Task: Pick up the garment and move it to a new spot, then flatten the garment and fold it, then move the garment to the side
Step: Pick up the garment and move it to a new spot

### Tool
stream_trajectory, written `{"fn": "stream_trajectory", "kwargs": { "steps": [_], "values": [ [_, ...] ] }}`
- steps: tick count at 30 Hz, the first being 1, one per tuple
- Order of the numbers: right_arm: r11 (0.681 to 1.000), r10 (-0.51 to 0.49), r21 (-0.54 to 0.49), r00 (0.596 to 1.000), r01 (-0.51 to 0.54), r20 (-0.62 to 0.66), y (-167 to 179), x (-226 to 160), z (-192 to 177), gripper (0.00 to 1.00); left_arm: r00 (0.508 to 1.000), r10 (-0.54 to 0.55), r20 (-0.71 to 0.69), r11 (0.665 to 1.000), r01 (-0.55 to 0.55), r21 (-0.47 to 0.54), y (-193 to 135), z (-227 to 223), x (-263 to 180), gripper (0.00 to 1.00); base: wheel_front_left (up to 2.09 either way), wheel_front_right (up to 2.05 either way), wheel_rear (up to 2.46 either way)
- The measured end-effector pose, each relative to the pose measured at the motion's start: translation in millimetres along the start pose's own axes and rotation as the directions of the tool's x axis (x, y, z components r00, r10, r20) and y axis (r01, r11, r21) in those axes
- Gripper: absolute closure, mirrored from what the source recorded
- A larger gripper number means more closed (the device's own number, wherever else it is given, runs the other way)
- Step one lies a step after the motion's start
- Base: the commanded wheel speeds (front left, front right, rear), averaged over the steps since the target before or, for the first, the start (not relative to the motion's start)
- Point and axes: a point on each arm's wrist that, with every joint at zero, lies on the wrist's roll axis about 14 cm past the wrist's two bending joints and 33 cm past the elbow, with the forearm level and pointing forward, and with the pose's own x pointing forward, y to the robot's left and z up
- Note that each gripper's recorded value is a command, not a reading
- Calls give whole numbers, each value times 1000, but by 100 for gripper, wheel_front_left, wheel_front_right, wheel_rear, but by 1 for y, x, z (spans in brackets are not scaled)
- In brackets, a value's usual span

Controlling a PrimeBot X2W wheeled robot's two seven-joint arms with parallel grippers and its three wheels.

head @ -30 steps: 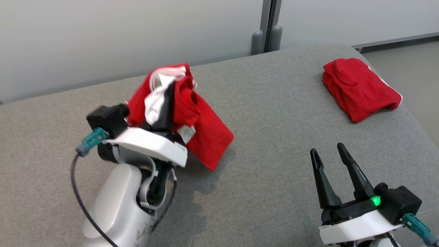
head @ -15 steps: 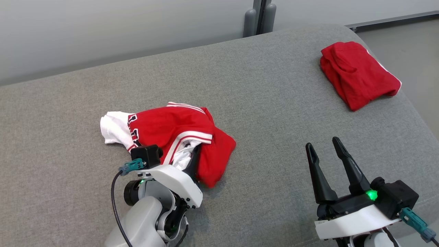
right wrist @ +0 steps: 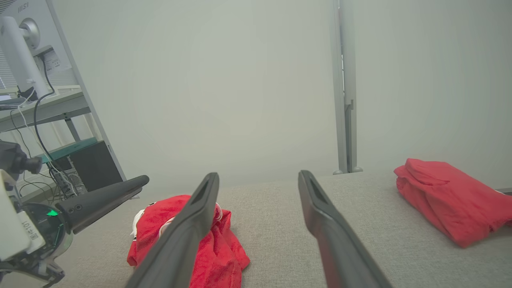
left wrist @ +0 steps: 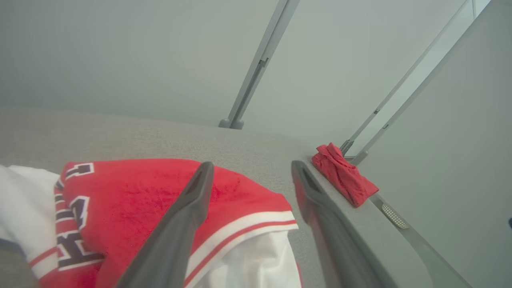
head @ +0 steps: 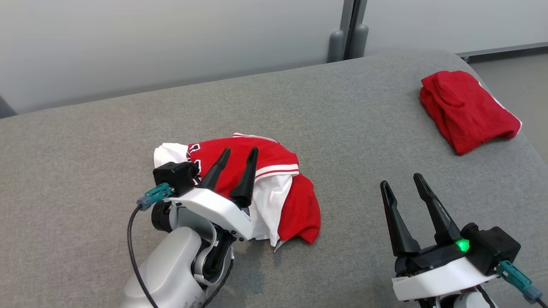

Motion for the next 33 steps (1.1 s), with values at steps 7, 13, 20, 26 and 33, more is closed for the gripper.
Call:
{"fn": "stream_trajectory", "kwargs": {
  "steps": [7, 13, 20, 26, 33],
  "values": [
    [998, 59, 22, 998, -59, -7, 20, 3, -4, 0, 983, 41, 179, 997, -53, 64, 20, 52, -36, 0, 0, 0, 0],
    [993, 112, 32, 994, -112, 0, 37, 5, -3, 0, 930, 156, 334, 977, -196, 89, 47, 88, -88, 0, 0, 0, 0],
    [990, 140, 34, 990, -140, 4, 46, 2, -2, 0, 851, 267, 451, 923, -360, 132, 68, 105, -144, 0, 0, 0, 0],
    [989, 147, 23, 989, -147, 11, 48, -2, 1, 0, 809, 314, 497, 884, -439, 157, 80, 110, -178, 0, 0, 0, 0],
    [995, 101, 1, 995, -101, 7, 32, -12, 2, 0, 770, 315, 555, 835, -503, 224, 81, 120, -203, 0, 0, 0, 0]
  ]
}}
